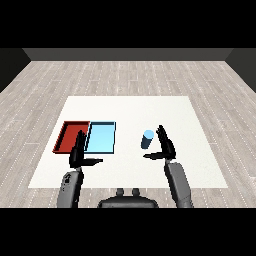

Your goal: Pick the blue can and put it in the blue box

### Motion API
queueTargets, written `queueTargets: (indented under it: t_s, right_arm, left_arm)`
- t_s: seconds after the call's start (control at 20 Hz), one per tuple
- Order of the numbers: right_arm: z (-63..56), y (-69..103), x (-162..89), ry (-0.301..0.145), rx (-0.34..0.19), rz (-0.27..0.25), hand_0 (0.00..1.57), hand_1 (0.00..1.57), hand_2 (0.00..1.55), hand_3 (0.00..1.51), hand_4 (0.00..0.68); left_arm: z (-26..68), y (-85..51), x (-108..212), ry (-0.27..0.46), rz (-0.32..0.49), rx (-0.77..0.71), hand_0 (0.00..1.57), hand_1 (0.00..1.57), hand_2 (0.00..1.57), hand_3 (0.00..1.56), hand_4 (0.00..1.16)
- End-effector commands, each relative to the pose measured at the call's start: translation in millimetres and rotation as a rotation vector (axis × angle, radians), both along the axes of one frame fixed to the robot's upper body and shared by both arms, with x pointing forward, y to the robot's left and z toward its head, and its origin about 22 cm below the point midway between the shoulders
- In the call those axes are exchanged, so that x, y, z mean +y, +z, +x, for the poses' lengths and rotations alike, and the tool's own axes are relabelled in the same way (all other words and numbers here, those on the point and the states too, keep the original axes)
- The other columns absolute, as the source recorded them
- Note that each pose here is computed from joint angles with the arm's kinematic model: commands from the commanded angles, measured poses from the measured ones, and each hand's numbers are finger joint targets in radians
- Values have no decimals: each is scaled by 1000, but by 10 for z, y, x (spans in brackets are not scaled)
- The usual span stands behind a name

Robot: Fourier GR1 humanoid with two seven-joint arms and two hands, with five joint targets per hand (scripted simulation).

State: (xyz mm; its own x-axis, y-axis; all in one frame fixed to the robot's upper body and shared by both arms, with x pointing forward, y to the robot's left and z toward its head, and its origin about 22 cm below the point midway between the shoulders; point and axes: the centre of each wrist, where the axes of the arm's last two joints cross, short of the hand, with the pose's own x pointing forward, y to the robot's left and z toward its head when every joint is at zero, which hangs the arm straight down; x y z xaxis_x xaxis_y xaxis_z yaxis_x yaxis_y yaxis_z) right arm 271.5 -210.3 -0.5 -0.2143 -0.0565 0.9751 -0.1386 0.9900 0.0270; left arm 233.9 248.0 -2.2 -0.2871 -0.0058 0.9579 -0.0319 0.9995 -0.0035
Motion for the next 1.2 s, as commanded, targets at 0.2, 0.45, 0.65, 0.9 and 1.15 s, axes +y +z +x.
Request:
queueTargets:
  t_s: [0.2, 0.45, 0.65, 0.9, 1.15]
  right_arm:
    - [20, -208, 6, 4, -49, 45, 0, 0, 0, 0, 0]
    - [15, -233, 44, 22, -39, 18, 0, 0, 0, 0, 0]
    - [-72, -230, 100, -5, -23, -1, 0, 0, 0, 0, 0]
    - [324, -148, -145, -8, -18, 18, 0, 0, 0, 0, 0]
    - [286, -162, -86, -11, 17, 34, 0, 0, 0, 0, 0]
  left_arm:
    - [-88, 87, 18, 8, 8, -57, 0, 0, 0, 0, 0]
    - [68, 1, -166, 8, -11, -57, 0, 0, 0, 0, 0]
    - [-52, -81, -123, 19, 16, -84, 0, 0, 0, 0, 0]
    - [135, -22, 64, 16, 8, -60, 0, 0, 0, 0, 0]
    - [26, -22, 4, 37, 54, -67, 0, 0, 0, 0, 0]
